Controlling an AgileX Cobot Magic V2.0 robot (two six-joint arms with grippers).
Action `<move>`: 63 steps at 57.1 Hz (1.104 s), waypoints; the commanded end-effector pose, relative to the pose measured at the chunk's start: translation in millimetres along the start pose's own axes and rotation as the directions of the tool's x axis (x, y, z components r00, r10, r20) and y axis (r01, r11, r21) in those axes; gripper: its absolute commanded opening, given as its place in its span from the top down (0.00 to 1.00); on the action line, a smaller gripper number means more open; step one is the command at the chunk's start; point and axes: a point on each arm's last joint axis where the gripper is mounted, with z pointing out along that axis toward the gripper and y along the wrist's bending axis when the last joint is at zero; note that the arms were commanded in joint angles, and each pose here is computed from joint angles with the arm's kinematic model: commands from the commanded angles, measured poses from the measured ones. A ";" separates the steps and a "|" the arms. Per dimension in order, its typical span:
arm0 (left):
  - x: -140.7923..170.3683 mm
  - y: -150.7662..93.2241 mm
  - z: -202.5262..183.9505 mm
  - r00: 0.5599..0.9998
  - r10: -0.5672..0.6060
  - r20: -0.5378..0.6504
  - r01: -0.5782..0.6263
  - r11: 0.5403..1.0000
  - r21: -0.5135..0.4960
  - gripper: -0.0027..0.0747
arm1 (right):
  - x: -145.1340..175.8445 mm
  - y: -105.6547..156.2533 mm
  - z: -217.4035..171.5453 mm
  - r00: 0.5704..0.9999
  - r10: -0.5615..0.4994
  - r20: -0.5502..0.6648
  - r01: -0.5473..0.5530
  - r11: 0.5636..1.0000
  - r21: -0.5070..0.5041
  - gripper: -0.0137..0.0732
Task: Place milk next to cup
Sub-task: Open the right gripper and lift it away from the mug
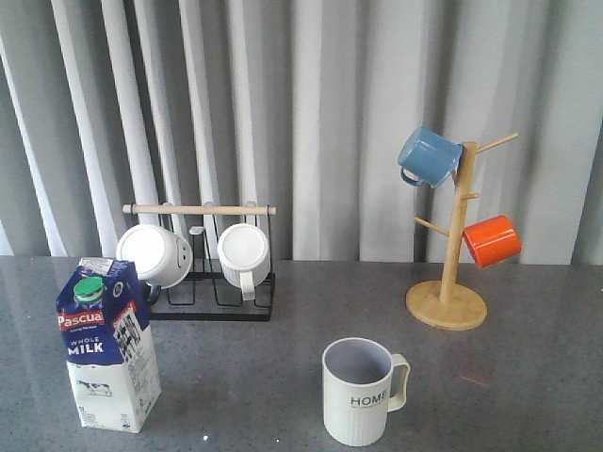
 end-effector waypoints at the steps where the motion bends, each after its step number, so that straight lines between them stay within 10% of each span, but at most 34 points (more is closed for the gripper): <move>1: -18.6 -1.6 -4.1 0.994 -0.006 0.113 0.004 1.000 0.011 0.28 | -19.1 1.9 -10.4 0.995 -0.001 0.099 0.003 1.000 -0.024 0.55; 12: -18.6 -1.6 -4.1 0.994 -0.006 0.113 0.004 1.000 0.011 0.28 | -23.1 0.8 -22.4 0.994 0.016 0.106 -0.015 1.000 -0.007 0.86; 63: -18.6 -1.6 -4.1 0.994 -0.006 0.113 0.004 1.000 0.011 0.28 | -22.5 -6.8 -30.6 0.996 0.008 0.084 -0.015 0.996 0.083 0.85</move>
